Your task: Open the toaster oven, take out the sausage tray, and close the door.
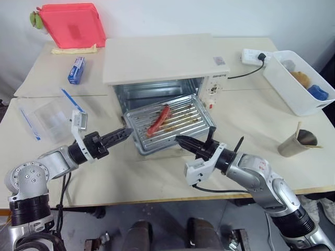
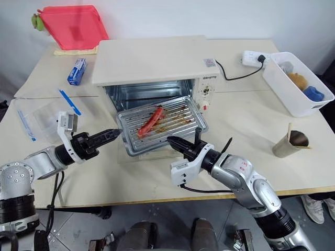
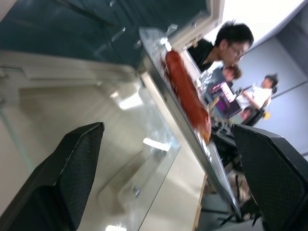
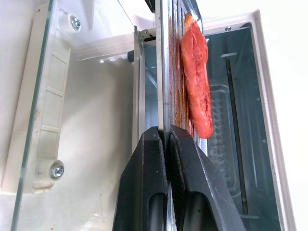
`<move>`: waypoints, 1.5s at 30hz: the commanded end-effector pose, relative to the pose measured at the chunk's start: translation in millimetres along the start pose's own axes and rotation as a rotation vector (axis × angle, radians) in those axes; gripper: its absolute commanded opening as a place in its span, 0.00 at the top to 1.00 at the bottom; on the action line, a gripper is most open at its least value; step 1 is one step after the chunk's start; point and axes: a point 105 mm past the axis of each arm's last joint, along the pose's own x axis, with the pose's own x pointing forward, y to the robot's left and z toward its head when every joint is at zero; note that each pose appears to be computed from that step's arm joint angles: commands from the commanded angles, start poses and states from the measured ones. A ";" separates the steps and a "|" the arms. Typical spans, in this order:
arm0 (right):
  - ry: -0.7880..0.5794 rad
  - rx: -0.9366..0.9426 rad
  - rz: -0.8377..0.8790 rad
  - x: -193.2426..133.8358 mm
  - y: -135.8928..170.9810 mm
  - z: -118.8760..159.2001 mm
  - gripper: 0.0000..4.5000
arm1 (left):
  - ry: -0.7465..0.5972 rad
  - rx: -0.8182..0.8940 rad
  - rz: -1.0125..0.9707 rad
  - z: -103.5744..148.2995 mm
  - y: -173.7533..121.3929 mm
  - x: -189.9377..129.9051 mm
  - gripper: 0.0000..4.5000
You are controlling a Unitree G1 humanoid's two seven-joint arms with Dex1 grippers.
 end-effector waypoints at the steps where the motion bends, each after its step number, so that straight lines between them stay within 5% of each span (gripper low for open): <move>1: -0.059 -0.023 -0.011 -1.4 -9.7 4.2 0.99 | -0.009 -0.067 -0.012 4.0 -3.7 3.2 0.00; 4: -0.086 -0.036 -0.002 -0.3 -9.8 6.1 0.99 | -0.021 -0.122 -0.006 4.5 -1.0 7.4 0.00; 7: -0.106 -0.040 0.005 1.1 -9.7 8.4 1.00 | -0.029 -0.159 -0.004 4.3 0.2 11.8 0.13; 20: -0.166 -0.035 0.030 8.2 -9.9 14.0 1.00 | -0.013 -0.293 -0.045 -12.9 -9.0 24.5 1.00; 25: -0.182 0.062 0.050 5.7 -9.5 12.7 1.00 | -0.062 -0.385 -0.061 -11.2 -14.4 25.1 1.00; 36: -0.193 0.360 0.134 -38.6 -6.2 -18.5 0.22 | -0.230 -0.428 -0.081 -13.6 -14.2 -34.8 1.00; 41: -0.133 0.529 0.127 -55.7 -5.7 -51.0 0.22 | -0.257 -0.431 -0.042 -34.3 -19.4 -78.5 1.00; 45: -0.057 0.737 0.114 -63.4 2.6 -79.2 0.43 | -0.315 -0.454 -0.010 -49.8 -23.2 -98.3 1.00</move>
